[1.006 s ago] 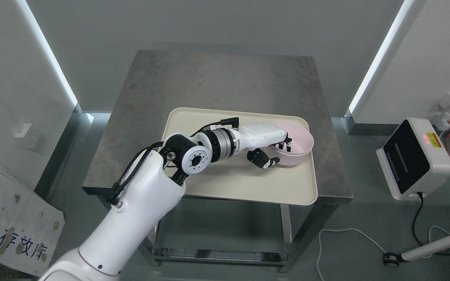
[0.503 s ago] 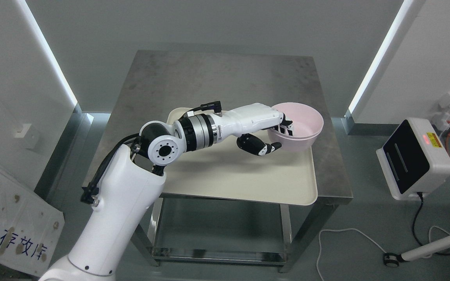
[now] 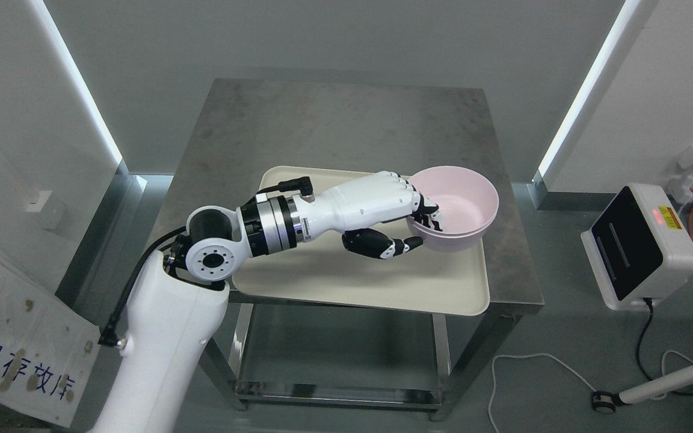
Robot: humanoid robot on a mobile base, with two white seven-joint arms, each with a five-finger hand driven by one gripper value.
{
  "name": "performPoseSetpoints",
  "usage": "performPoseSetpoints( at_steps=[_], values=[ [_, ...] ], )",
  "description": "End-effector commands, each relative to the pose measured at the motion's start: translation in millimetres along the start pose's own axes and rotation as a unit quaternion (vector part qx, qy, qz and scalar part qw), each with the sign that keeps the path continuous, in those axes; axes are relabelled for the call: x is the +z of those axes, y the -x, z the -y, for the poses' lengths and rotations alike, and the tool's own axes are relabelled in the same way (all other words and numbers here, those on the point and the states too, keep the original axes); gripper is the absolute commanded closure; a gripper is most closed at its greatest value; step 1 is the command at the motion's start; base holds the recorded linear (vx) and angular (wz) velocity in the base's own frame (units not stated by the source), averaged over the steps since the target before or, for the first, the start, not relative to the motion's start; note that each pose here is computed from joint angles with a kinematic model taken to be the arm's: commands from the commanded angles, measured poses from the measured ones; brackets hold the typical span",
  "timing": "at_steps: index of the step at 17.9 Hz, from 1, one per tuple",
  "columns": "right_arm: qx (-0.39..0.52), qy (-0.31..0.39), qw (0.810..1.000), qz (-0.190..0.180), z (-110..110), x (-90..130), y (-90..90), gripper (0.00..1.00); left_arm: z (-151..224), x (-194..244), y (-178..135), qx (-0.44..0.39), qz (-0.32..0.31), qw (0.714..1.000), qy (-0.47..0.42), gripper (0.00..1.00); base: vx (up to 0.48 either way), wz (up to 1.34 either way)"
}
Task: Stack pink IKEA bowls on left shelf middle
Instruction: 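Lift the stacked pink bowls off the tray with the left hand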
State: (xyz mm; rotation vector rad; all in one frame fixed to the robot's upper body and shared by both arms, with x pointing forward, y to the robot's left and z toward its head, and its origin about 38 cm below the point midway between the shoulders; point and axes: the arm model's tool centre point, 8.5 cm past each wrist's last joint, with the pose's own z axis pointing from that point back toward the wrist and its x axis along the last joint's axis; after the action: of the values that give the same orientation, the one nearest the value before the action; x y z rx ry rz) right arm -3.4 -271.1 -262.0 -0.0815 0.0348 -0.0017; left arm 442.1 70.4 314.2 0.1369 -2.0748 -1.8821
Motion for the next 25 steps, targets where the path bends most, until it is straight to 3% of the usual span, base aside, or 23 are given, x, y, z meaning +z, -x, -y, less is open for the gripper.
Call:
performPoseSetpoints(
  at_steps=[1, 8, 25],
  values=[
    [-0.005, 0.008, 1.0, 0.002, 11, -1, 7.4, 0.0, -8, 38, -2, -0.026, -0.007, 0.999, -0.047, 0.98, -0.02, -0.01],
    [-0.006, 0.008, 1.0, 0.002, 11, -1, 7.4, 0.0, 24, 52, -3, 0.0, -0.016, 0.999, -0.045, 0.98, -0.099, -0.05],
    [-0.005, 0.009, 1.0, 0.003, 11, -1, 7.2, 0.0, 16, 80, 4, -0.004, -0.041, 0.996, -0.082, 0.97, -0.222, 0.12]
  ],
)
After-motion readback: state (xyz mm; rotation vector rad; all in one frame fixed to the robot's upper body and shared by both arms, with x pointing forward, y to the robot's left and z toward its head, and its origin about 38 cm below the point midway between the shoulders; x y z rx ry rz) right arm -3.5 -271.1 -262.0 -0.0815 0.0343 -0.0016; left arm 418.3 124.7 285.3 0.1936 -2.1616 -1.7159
